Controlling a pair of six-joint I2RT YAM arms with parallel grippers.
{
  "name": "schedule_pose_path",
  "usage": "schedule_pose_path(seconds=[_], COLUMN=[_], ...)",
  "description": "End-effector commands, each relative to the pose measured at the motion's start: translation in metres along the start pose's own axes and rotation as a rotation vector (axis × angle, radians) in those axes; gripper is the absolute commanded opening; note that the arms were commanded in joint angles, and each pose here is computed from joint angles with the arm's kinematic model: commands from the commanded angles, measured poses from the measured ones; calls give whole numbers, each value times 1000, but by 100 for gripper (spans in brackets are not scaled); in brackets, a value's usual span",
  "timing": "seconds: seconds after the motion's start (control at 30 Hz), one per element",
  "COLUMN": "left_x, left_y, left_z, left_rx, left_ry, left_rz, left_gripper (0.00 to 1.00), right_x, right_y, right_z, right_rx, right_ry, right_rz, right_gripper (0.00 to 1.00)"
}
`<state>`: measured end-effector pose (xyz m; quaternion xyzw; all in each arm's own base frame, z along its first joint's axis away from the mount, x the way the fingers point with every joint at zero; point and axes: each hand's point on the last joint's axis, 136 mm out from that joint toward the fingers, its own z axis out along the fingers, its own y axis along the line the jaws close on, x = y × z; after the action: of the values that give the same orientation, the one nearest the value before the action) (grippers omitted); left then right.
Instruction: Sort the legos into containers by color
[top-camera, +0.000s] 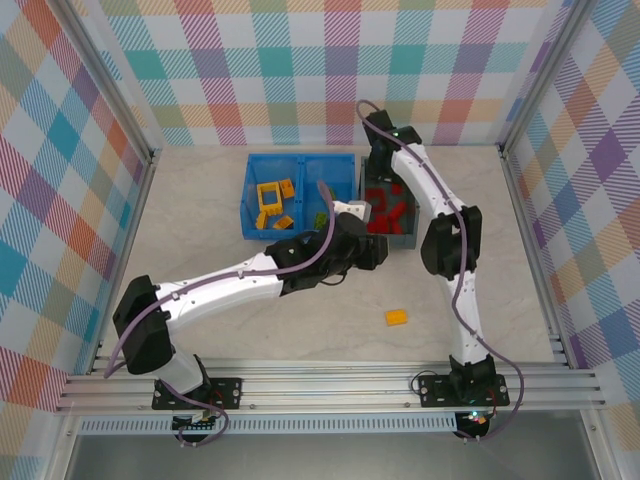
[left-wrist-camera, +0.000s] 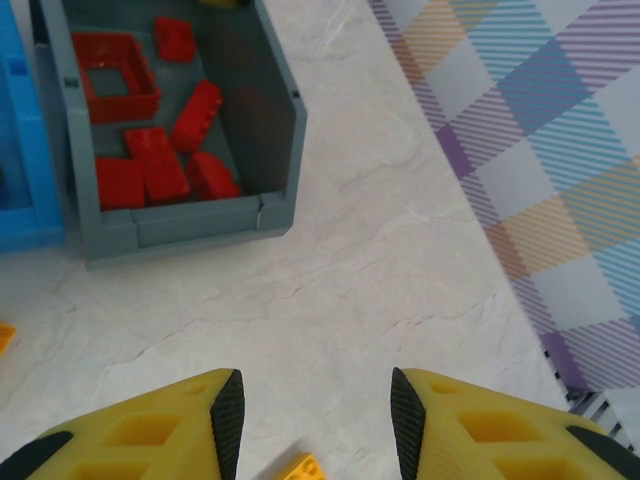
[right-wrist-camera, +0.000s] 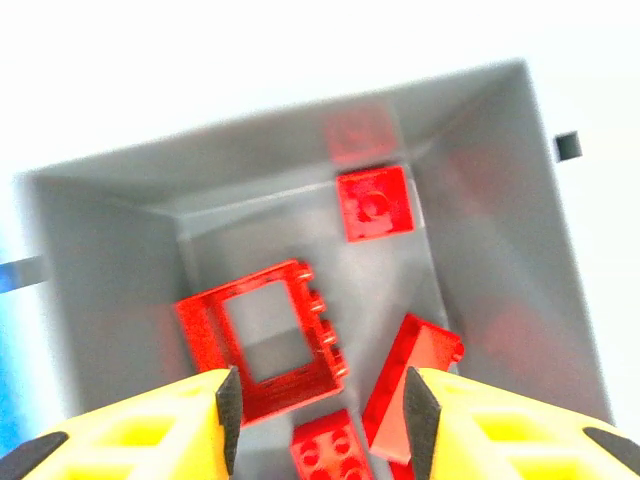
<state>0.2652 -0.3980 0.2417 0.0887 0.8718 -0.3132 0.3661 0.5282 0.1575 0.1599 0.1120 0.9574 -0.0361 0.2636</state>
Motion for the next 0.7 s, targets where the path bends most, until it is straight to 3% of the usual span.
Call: schedule_pose_path(seconds=[0.0, 0.13, 0.27, 0.5, 0.67], left_x=[10, 18, 26, 27, 32], left_y=[16, 49, 94, 181, 248], left_z=[-18, -32, -48, -85, -96], left_rx=[-63, -182, -327, -527, -680], left_ry=[5, 3, 30, -2, 96], left_rz=[-4, -42, -100, -300, -327], left_gripper=[45, 46, 48, 50, 65], right_x=[-30, -21, 12, 124, 210], right_y=[12, 16, 24, 39, 47], right_z=[-93, -143, -190, -243, -253], right_rx=[-119, -210, -347, -667, -800], right_ry=[-164, -217, -274, -246, -152], right_rz=[-3, -26, -116, -309, -419], right_gripper=[46, 46, 46, 48, 54])
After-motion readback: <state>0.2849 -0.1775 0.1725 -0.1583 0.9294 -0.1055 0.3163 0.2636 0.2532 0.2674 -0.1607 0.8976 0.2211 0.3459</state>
